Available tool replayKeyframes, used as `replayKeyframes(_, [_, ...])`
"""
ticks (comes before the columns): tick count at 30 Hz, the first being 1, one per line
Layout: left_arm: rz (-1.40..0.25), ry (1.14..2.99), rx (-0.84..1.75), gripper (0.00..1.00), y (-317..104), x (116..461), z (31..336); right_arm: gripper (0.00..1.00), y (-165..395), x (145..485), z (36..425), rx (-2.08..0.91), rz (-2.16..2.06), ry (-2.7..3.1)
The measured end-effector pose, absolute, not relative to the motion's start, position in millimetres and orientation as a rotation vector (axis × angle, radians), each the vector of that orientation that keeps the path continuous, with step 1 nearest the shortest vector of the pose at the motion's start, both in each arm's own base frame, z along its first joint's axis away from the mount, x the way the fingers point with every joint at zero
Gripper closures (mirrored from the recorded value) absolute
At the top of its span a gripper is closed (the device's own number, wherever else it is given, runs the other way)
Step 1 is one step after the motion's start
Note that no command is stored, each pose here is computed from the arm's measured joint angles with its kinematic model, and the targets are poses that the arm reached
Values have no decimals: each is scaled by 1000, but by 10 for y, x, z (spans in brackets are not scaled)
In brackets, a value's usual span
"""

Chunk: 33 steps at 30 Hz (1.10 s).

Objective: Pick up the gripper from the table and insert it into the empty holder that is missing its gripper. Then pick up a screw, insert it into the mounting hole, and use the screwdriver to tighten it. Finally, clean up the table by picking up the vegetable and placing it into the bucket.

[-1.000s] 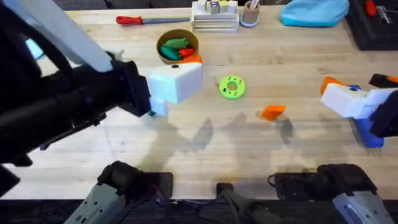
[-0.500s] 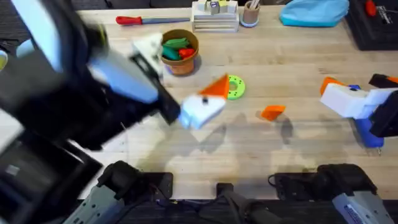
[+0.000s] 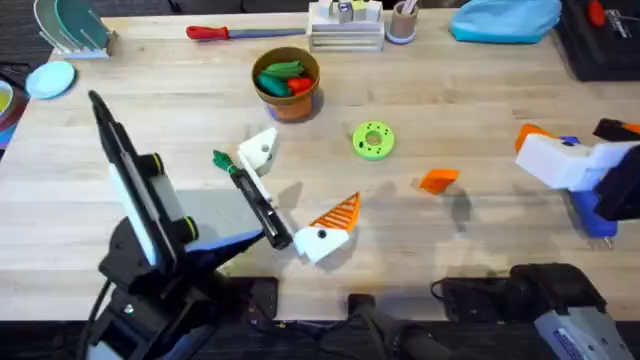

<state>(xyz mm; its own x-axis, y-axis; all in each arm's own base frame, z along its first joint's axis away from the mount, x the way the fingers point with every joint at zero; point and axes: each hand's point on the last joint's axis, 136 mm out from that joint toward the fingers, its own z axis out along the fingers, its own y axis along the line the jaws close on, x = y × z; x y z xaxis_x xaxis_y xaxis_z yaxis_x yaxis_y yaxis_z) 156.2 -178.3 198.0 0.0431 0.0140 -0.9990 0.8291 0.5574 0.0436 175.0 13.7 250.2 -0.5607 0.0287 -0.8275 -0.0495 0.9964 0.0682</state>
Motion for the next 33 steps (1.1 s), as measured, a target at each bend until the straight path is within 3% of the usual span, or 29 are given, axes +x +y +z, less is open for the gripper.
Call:
replayKeyframes(8, [-793,1487,831,8,-1850,1506,1628,10,137,1750,2503,-15,102,2163])
replayKeyframes(33, [-804,1483,837,8,-1860,1489,1631,10,137,1750,2503,-15,102,2163])
